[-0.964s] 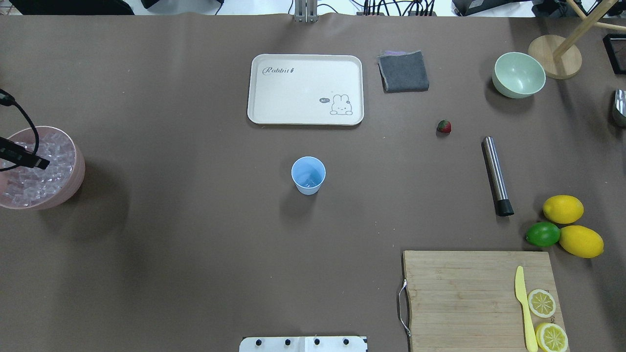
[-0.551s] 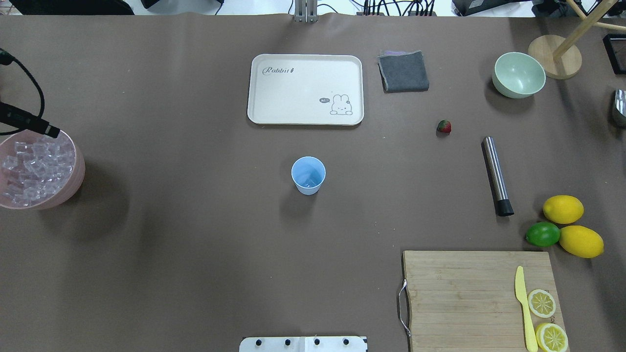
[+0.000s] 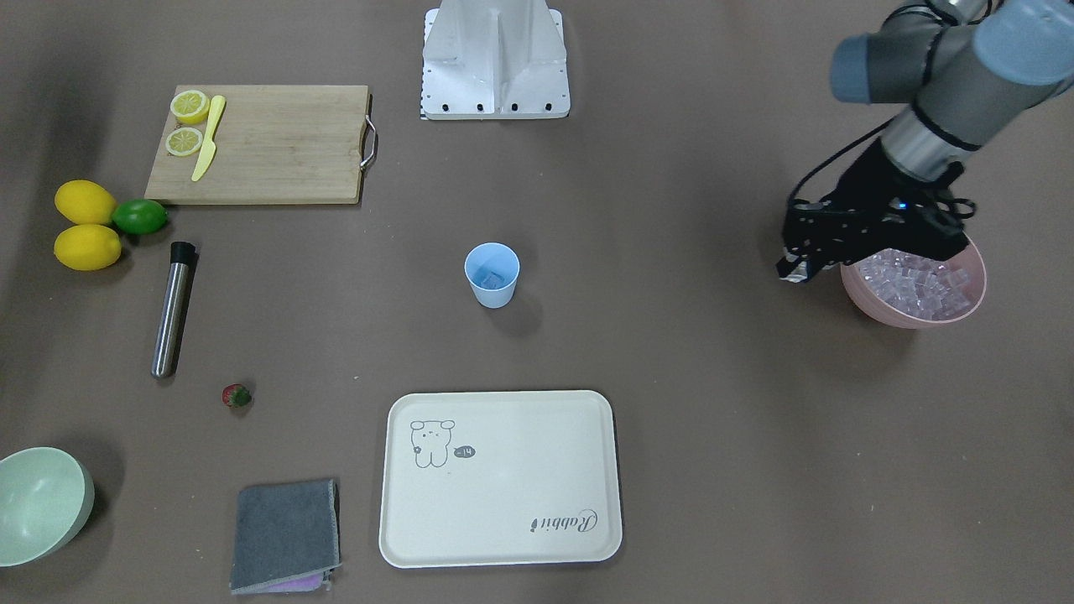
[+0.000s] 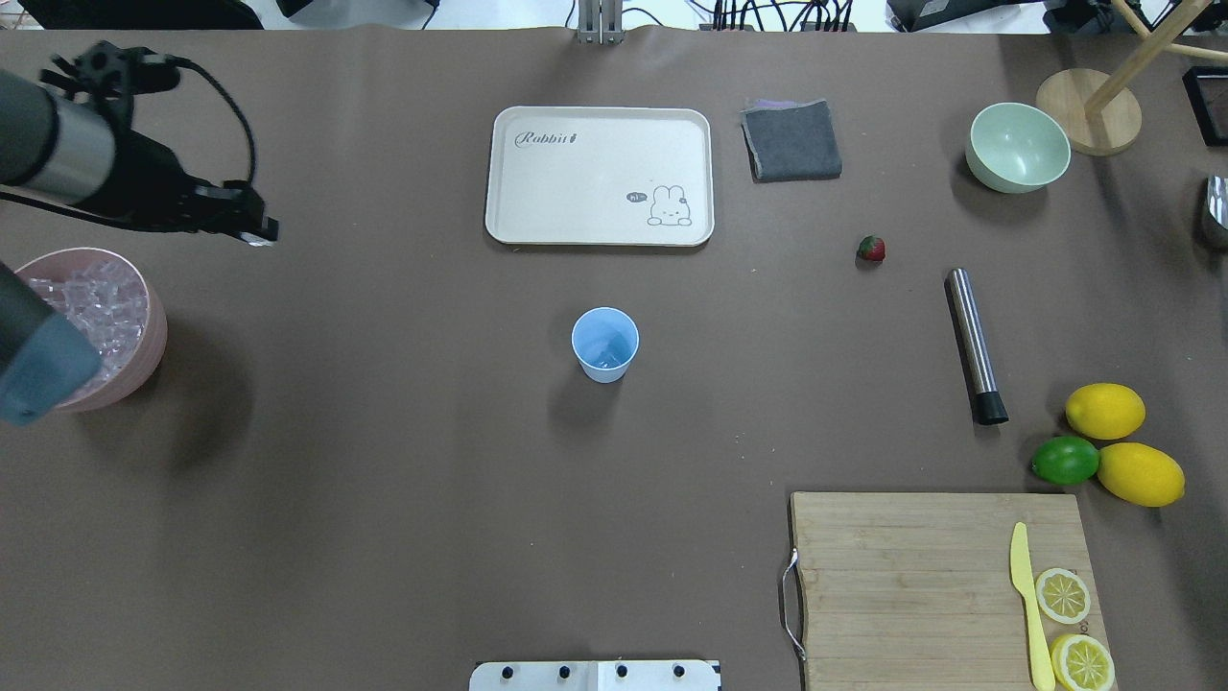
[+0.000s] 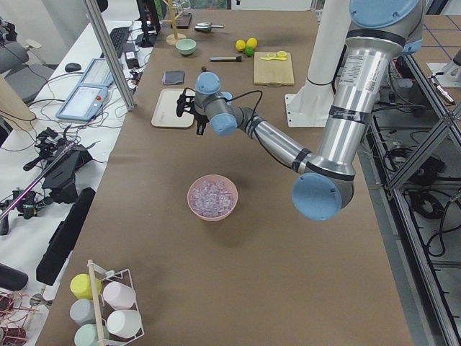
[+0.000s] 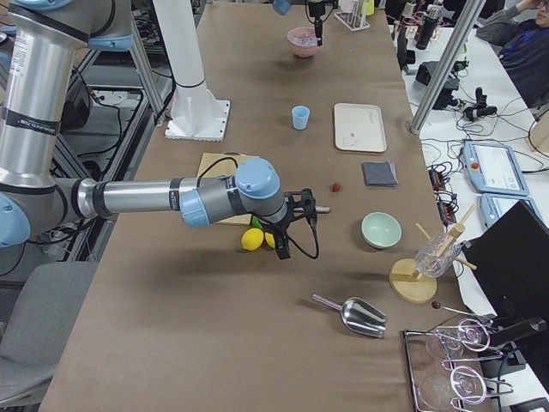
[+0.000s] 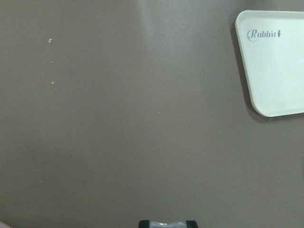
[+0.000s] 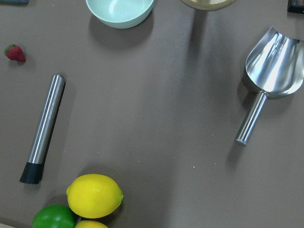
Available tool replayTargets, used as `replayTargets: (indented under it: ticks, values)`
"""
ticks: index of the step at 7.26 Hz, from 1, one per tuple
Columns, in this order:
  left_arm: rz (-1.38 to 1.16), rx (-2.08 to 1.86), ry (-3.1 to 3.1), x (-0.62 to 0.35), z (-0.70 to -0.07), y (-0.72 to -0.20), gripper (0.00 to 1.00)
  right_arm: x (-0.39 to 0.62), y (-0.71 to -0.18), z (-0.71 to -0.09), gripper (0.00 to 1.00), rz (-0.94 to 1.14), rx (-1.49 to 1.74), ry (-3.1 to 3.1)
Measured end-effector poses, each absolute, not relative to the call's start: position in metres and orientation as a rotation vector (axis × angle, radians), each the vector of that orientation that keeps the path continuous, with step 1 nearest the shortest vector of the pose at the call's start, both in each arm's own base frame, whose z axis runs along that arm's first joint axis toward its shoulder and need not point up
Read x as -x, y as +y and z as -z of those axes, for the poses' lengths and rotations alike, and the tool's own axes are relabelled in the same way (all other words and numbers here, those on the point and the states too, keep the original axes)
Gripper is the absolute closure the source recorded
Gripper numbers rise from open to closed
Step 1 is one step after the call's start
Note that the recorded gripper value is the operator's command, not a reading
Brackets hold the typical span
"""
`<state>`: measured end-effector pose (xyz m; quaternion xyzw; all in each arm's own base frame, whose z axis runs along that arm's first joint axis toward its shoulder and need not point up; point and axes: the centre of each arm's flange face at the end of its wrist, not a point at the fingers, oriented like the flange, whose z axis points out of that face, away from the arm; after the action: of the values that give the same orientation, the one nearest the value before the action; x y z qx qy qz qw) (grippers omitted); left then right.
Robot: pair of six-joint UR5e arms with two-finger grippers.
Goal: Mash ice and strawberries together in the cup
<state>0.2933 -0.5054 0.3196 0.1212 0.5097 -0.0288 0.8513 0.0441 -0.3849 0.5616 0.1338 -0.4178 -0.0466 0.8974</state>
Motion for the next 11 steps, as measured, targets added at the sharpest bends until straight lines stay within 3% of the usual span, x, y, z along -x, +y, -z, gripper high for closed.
replayTargets:
  ticks: [5,9,10,11]
  values:
    - [0.312,-0.290,1.170,-0.496,-0.190,-0.430,1.00,-0.044,-0.385,-0.562,0.00,0.096,-0.277,-0.865]
    - [0.369,-0.263,1.185,-0.536,-0.171,-0.415,1.00,-0.044,-0.385,-0.561,0.00,0.097,-0.278,-0.867]
    - [0.371,-0.259,1.191,-0.540,-0.167,-0.412,0.84,-0.044,-0.385,-0.561,0.00,0.097,-0.278,-0.867]
    - [0.381,-0.261,1.197,-0.542,-0.164,-0.410,0.25,-0.044,-0.385,-0.561,0.00,0.097,-0.278,-0.867]
